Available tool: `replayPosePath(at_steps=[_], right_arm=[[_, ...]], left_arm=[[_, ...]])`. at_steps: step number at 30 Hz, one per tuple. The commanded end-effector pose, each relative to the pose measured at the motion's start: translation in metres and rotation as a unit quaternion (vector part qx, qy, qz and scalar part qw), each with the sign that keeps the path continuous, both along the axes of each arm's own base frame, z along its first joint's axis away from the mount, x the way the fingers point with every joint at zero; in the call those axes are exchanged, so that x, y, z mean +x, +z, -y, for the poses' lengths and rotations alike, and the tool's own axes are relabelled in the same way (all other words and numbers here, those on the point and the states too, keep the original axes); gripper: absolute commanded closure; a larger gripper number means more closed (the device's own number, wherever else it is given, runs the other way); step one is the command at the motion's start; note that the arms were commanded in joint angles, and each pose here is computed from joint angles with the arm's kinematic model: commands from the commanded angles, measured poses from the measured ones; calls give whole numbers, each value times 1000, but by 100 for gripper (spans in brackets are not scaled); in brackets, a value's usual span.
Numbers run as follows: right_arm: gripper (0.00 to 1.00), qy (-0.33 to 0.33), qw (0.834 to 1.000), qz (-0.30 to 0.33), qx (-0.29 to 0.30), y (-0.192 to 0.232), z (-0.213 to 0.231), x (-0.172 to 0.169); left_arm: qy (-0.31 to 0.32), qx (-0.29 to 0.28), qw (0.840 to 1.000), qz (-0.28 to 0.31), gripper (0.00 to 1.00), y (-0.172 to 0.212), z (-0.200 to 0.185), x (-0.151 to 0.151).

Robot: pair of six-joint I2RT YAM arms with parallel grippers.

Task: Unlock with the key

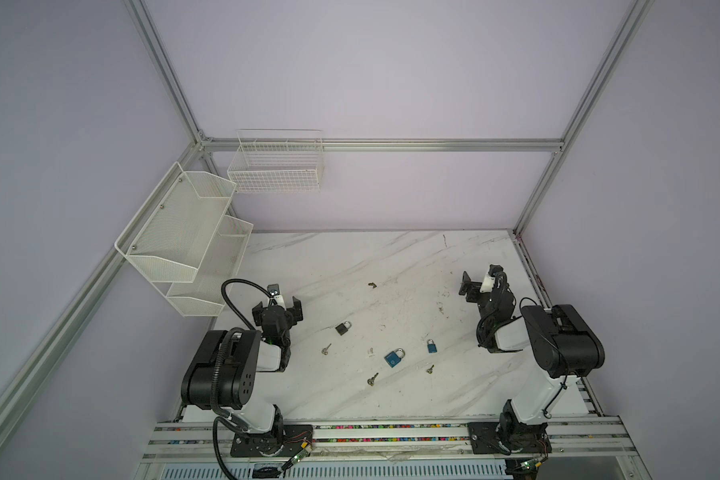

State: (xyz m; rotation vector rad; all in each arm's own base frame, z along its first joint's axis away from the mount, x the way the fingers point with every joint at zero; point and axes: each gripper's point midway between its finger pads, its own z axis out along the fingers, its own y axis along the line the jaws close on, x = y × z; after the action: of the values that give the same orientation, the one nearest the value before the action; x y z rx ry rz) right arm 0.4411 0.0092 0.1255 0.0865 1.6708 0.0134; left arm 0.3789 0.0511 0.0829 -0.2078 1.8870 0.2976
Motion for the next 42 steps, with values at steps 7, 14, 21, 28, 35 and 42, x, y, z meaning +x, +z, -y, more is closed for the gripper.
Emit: replayPosePath(at_steps=[7, 14, 21, 28, 35, 42], right_arm=[[2, 8, 1000, 20, -10, 10, -4, 0], [3, 2, 1000, 22, -9, 11, -1, -1], [3, -29, 998, 59, 7, 31, 10, -18], [2, -38, 999, 27, 26, 56, 12, -12], [3, -64, 986, 30, 154, 87, 18, -25], [3, -97, 943, -22, 319, 77, 20, -52]], left_arm=[[2, -3, 999, 53, 0, 33, -2, 15], [-2, -2, 999, 54, 0, 34, -1, 15], [-11, -1, 997, 81, 0, 51, 2, 3], [-2, -35, 993, 109, 0, 92, 2, -18], [53, -162, 979, 109, 0, 121, -4, -42], [105, -307, 939, 116, 0, 115, -3, -64]])
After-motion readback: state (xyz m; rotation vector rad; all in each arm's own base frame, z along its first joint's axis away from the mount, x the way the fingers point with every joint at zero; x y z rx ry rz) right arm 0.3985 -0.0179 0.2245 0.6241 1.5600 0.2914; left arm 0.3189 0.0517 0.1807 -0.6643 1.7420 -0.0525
